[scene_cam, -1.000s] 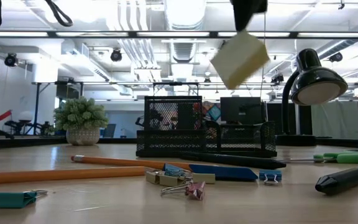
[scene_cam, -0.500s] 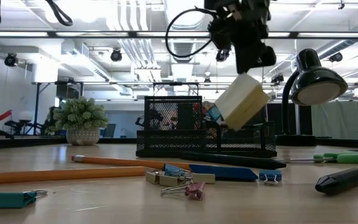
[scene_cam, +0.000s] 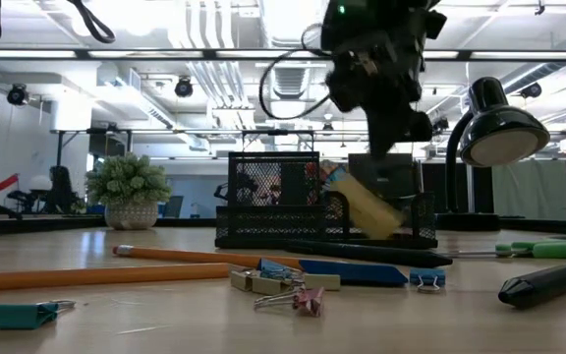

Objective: Pick and place office supplies into organizer
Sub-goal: Put the yellow sticky note into the black desk organizer

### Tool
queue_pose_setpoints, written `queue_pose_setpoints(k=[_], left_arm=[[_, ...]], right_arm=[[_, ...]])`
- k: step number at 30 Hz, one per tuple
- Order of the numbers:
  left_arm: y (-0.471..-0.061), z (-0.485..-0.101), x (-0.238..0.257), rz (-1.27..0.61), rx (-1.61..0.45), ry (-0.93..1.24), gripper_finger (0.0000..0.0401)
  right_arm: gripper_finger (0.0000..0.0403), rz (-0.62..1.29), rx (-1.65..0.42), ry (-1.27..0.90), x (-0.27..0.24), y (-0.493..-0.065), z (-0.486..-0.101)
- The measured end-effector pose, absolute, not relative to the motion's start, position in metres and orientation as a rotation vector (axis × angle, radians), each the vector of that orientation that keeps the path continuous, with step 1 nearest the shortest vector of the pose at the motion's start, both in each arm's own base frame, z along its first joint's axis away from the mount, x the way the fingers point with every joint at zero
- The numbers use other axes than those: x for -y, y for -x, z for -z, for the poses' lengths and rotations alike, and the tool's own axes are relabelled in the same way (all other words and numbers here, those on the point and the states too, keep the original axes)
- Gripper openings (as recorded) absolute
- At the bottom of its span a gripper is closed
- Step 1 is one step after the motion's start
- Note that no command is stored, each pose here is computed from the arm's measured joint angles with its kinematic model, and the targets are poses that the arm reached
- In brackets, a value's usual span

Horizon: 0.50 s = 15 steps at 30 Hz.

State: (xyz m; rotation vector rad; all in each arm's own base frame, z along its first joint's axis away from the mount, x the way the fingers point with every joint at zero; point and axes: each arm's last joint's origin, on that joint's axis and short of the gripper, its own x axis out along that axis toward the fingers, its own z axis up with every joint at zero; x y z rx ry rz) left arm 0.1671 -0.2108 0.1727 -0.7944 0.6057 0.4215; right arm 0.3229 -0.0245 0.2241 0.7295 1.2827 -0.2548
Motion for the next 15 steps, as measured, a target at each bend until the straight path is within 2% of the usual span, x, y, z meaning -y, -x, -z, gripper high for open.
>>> queue_pose_setpoints(k=[3,9,12,15], left_arm=[[-0.167,-0.173,0.211,-0.422,-0.605,0.795,0.0000],[-0.169,-0.172,0.209,-0.428,-0.602,0.799,0.0000],[-0.170,-0.172,0.208,-0.434,-0.600,0.800,0.0000],[-0.170,-0.172,0.208,-0.437,-0.601,0.795,0.0000]], right_arm=[[0.0008,0.339,-1.349,-0.690,0.026,-0.315,-0.221],[0.0016,0.312,-1.318,-0.674,0.022,-0.319,-0.231],[0.0042,0.268,-1.285,-0.643,0.013,-0.324,-0.243],[0.0084,0.241,-1.285,-0.528,-0.003,-0.328,-0.246]])
